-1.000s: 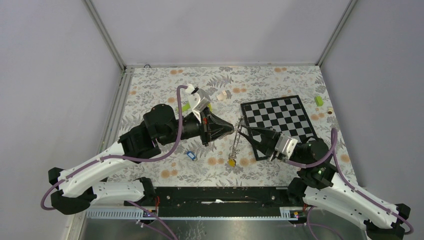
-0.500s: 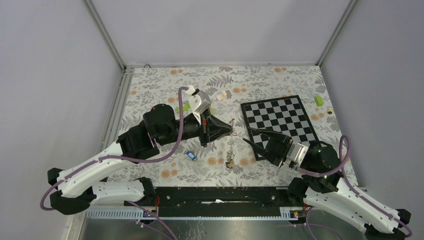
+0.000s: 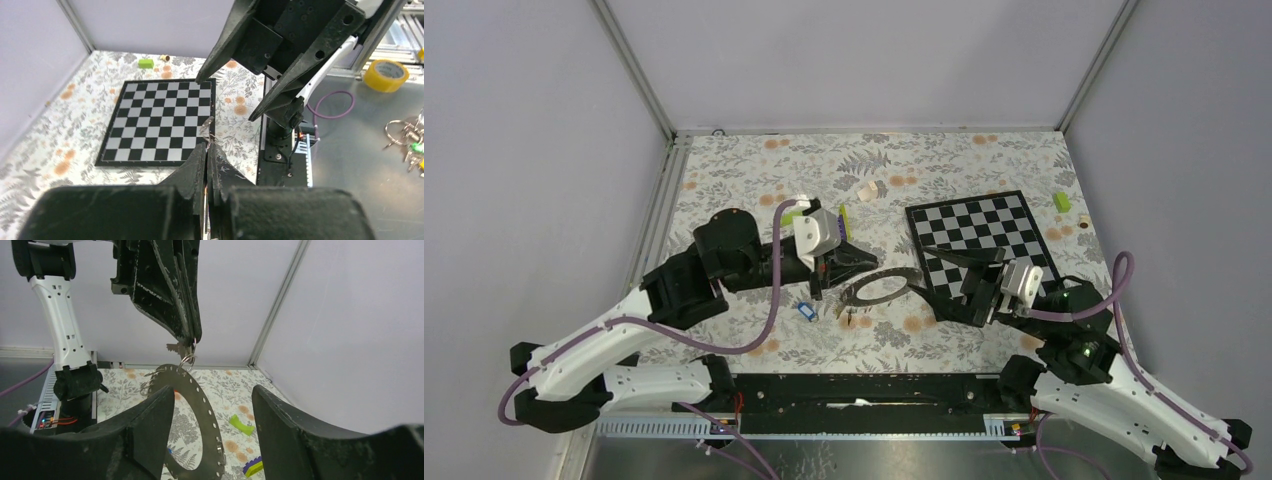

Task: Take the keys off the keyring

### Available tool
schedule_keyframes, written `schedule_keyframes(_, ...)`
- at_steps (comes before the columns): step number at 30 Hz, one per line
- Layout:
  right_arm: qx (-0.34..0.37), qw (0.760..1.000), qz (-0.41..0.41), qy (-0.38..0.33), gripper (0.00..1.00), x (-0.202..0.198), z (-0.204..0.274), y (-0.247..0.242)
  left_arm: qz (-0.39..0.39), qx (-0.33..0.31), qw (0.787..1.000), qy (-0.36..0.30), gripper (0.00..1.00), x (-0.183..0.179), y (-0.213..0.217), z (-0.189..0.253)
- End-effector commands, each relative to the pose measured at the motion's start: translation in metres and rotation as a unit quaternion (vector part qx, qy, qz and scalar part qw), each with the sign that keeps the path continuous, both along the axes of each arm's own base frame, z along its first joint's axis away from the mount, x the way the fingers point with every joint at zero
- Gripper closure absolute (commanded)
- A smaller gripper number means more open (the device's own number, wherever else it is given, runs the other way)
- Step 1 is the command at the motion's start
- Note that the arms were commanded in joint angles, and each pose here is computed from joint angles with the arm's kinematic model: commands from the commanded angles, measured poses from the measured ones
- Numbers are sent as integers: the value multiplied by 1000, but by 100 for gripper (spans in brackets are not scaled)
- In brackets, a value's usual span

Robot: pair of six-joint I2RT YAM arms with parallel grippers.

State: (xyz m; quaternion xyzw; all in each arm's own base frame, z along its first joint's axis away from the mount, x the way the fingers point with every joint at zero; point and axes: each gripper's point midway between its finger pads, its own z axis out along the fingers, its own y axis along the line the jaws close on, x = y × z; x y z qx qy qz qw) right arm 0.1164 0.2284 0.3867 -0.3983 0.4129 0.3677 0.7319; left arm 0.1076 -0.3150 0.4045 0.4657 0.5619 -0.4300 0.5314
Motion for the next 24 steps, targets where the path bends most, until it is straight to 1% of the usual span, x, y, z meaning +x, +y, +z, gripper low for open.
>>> schedule_keyframes(1, -12, 999, 39, -5, 33, -16, 11, 1, -60, -26, 990, -128, 100, -18, 11, 31)
schedule_keyframes(3, -29, 998, 56, -3, 31, -21, 8, 5, -98, -13, 980, -175, 100, -28, 12, 27)
schedule_keyframes(5, -40, 997, 67, 2, 30, -24, 6, 7, -146, 2, 960, -240, 100, -40, 16, 20)
schedule_keyframes(9, -29, 996, 79, 13, 30, -27, 8, 10, -163, 16, 934, -317, 100, -40, 20, 14)
schedule_keyframes(14, -23, 995, 93, 33, 32, -28, 0, 14, -180, 42, 912, -365, 100, -40, 23, 6)
schedule_keyframes(17, -36, 993, 109, 40, 40, -31, -7, 19, -198, 45, 899, -387, 100, -44, 25, 3)
schedule_keyframes(20, -45, 990, 129, 46, 45, -36, -11, 25, -233, 43, 886, -399, 100, -55, 26, -1)
schedule_keyframes(22, -49, 988, 136, 46, 46, -37, -12, 27, -258, 39, 876, -406, 100, -63, 27, -4)
schedule_keyframes(24, -52, 989, 133, 48, 47, -34, -13, 29, -271, 34, 872, -406, 100, -67, 26, -3)
